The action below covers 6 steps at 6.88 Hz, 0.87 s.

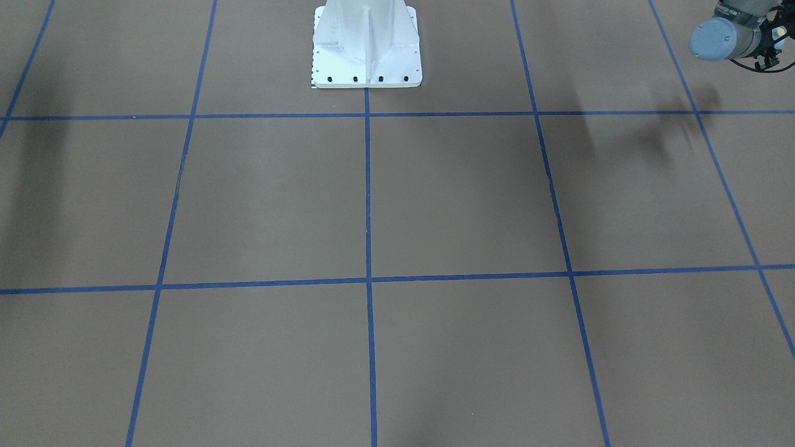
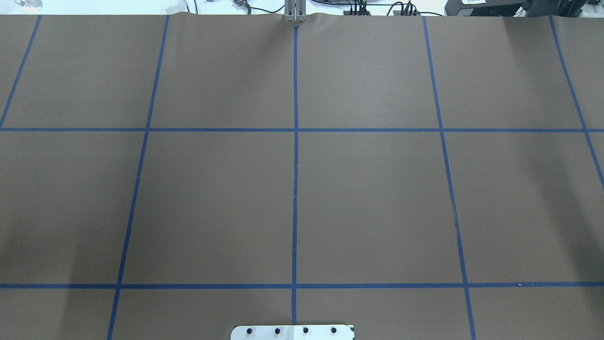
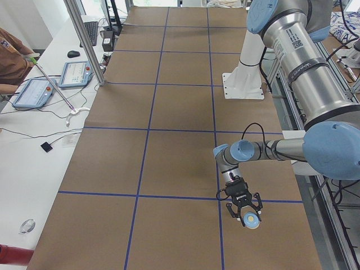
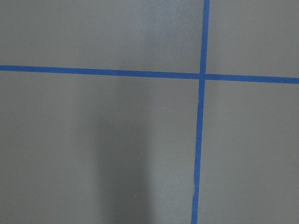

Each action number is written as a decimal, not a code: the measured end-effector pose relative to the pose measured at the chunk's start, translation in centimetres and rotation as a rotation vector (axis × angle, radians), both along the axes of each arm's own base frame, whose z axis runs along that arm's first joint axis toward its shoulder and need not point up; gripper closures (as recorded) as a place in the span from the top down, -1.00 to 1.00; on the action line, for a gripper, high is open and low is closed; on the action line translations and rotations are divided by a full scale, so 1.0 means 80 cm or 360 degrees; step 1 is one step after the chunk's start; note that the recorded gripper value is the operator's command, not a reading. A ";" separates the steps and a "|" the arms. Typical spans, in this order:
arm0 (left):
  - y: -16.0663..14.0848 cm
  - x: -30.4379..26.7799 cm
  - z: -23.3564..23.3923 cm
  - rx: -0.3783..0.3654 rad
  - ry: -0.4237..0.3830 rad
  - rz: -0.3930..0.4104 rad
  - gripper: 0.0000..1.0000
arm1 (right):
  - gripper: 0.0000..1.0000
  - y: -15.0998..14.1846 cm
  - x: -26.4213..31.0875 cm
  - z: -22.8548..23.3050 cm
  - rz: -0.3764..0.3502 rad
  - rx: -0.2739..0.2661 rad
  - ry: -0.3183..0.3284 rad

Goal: Place and press bell with both arms

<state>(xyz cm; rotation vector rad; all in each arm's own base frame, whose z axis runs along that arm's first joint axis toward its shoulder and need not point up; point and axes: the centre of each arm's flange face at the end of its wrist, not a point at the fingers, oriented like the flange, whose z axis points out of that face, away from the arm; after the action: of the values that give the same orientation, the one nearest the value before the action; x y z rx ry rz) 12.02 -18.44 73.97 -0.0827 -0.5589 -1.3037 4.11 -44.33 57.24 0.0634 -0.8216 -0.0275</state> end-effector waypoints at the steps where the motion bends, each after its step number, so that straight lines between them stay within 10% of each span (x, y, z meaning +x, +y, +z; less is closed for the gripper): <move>1: -0.030 0.005 -0.011 0.0048 0.0060 0.0078 -1.00 | 1.00 -0.001 0.000 0.000 0.0003 -0.0002 0.0000; 6: -0.305 0.000 -0.156 0.0357 0.0185 0.0421 -1.00 | 1.00 -0.001 -0.003 -0.001 0.0029 -0.0044 -0.0043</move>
<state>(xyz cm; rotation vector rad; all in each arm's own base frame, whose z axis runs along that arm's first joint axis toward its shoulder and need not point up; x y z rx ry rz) 12.03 -42.87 61.47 0.0983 -0.3099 -1.0875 3.89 -44.39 57.19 0.0452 -0.8480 0.0017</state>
